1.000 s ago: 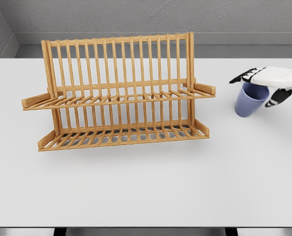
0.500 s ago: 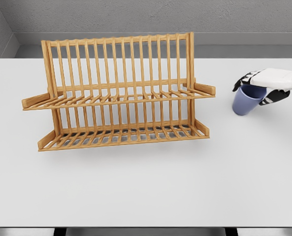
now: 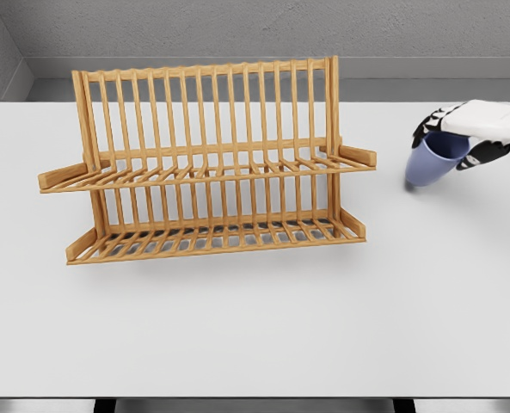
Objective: Right arm put cup on second shelf
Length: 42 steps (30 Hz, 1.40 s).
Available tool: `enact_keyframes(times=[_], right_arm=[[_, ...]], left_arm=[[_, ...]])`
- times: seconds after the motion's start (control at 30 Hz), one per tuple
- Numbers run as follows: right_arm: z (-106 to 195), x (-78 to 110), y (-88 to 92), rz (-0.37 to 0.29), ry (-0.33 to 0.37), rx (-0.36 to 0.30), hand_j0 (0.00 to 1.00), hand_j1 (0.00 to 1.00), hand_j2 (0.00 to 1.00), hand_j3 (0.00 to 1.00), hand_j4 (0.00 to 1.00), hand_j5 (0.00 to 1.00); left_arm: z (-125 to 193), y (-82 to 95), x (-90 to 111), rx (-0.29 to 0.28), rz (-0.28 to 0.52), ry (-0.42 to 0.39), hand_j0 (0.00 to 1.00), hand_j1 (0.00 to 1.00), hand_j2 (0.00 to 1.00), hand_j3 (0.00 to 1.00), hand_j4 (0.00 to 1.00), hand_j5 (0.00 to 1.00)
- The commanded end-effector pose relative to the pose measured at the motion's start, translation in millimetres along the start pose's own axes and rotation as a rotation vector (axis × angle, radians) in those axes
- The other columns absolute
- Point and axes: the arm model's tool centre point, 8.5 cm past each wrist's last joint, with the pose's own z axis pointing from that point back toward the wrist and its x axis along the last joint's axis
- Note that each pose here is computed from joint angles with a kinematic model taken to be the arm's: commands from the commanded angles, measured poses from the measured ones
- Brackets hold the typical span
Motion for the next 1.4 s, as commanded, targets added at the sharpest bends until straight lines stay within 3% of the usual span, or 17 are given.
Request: enact_keyframes(times=[0.0,0.37,0.5,0.7,1.13,1.37], right_arm=[[6,-2.1,-9.4,-0.003,0.008,-0.036,0.66,0.66,0.66,0.66,0.66,0.66],[20,-5.9,-46.3,0.033,0.030,-0.118,0.66,0.66,0.66,0.66,0.66,0.66],[26,2.8,-63.9,0.072,0.015,-0.156,0.66,0.66,0.66,0.66,0.66,0.66],[27,8.7,-70.9,0.094,0.004,-0.169,0.63,0.63,0.63,0.63,0.63,0.63],[24,80.4,-106.7,0.284,-0.151,-0.235,0.63,0.63,0.63,0.63,0.63,0.63],[23,111.2,-110.4,0.353,-0.218,-0.246,0.63,0.63,0.63,0.63,0.63,0.63]], left_arm=[[0,0.0,0,0.000,0.000,0.000,1.00,1.00,1.00,1.00,1.00,1.00],[0,0.0,0,0.000,0.000,0.000,1.00,1.00,1.00,1.00,1.00,1.00],[0,0.0,0,0.000,0.000,0.000,1.00,1.00,1.00,1.00,1.00,1.00],[0,0.0,0,0.000,0.000,0.000,1.00,1.00,1.00,1.00,1.00,1.00],[0,0.0,0,0.000,0.000,0.000,1.00,1.00,1.00,1.00,1.00,1.00],[0,0.0,0,0.000,0.000,0.000,1.00,1.00,1.00,1.00,1.00,1.00]])
